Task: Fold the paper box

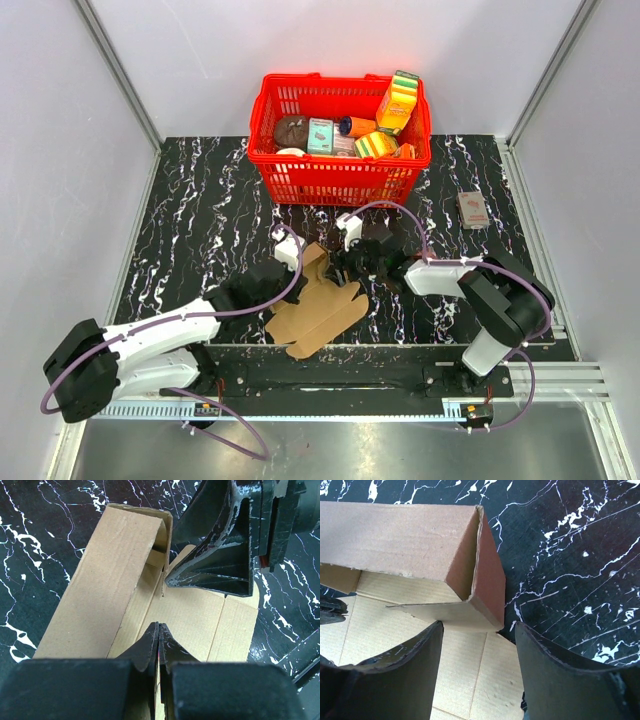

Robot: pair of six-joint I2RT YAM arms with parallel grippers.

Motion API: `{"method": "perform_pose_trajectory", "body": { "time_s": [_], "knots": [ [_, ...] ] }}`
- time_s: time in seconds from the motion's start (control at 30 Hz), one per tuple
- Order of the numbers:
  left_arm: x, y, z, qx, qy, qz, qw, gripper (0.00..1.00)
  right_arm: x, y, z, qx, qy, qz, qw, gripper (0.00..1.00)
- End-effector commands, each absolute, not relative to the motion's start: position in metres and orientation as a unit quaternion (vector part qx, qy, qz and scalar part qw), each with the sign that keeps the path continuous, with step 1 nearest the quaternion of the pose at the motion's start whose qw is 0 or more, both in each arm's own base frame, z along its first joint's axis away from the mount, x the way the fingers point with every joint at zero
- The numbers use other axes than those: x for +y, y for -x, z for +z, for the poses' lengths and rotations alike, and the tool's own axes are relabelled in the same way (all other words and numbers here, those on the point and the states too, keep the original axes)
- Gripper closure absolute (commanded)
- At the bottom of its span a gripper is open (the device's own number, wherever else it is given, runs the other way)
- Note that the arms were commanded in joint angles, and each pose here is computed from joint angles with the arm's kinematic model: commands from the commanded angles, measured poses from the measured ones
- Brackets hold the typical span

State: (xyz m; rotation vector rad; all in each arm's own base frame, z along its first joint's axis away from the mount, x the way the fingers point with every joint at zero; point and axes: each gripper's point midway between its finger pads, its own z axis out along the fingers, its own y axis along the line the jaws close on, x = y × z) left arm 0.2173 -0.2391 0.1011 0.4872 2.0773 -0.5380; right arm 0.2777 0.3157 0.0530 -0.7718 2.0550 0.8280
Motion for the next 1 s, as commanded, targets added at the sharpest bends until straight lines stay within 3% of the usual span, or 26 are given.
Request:
{"method": "perform_pose_trajectory", "body": {
  "time_s": [0.0, 0.97],
  "knots": [
    [-0.25, -0.225, 0.12, 0.827, -0.192, -0.238, 0.473, 1.0, 0.324, -0.295, 0.073, 0.786, 0.316, 0.317, 0.426, 0.34],
    [-0.257, -0.225, 0.106, 0.835, -0.206, -0.235, 0.453, 1.0, 0.358, -0.309, 0.066, 0.737, 0.379, 0.359, 0.429, 0.44]
  ]
}}
